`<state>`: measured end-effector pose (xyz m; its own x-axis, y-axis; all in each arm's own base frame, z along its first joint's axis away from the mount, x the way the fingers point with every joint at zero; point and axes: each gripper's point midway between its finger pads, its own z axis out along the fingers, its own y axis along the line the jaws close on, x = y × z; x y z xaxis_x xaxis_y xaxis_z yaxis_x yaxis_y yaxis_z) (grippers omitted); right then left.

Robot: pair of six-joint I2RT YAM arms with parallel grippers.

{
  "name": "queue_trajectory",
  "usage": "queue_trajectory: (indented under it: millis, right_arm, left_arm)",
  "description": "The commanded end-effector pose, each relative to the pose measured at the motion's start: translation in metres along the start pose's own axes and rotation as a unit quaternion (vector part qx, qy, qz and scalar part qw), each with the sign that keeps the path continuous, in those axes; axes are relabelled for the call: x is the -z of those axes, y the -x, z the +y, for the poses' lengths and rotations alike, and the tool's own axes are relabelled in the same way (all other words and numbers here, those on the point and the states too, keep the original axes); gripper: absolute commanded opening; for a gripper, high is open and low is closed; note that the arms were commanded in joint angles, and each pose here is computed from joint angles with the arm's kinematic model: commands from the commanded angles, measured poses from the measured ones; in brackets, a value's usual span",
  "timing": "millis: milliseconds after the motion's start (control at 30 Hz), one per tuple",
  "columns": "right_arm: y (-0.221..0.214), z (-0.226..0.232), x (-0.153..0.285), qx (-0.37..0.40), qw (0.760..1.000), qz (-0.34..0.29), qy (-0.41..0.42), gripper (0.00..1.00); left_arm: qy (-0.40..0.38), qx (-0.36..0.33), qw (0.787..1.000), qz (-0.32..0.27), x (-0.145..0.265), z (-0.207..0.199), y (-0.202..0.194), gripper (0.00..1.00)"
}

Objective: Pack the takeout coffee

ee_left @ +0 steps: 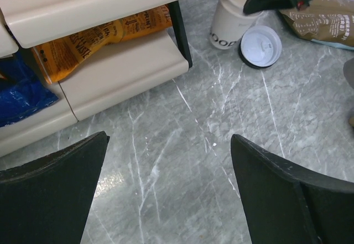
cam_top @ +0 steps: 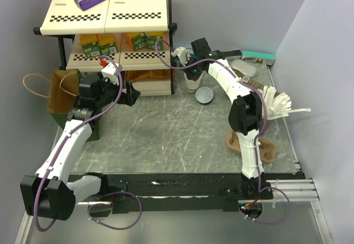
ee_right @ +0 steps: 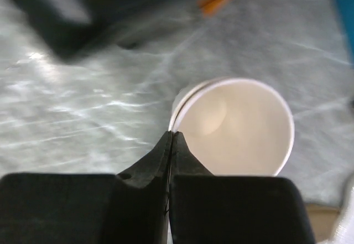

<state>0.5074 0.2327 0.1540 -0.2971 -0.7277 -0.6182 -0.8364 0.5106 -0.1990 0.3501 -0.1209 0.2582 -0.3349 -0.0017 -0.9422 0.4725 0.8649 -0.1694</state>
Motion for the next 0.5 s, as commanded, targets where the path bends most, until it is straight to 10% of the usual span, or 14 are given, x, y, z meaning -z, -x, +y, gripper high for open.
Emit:
queue_trajectory:
  millis: [0, 133, 467]
  right_arm:
    - [0.03, -0.01, 0.026, 0.013, 0.999, -0.005, -0.046, 0.0]
    - [0.056, 0.002, 0.044, 0.005, 0.997, -0.081, -0.002, 0.0]
    - [0.069, 0.002, 0.054, 0.097, 0.991, -0.047, -0.084, 0.0]
  left_arm:
    - [-0.014, 0.004, 0.999, -0.031, 0.001, -0.006, 0.021, 1.0]
    - [-0.014, 0.004, 0.999, -0.029, 0.002, -0.006, 0.019, 1.0]
    - [-0.018, 0.049, 0.998, -0.031, -0.002, -0.01, 0.012, 0.99]
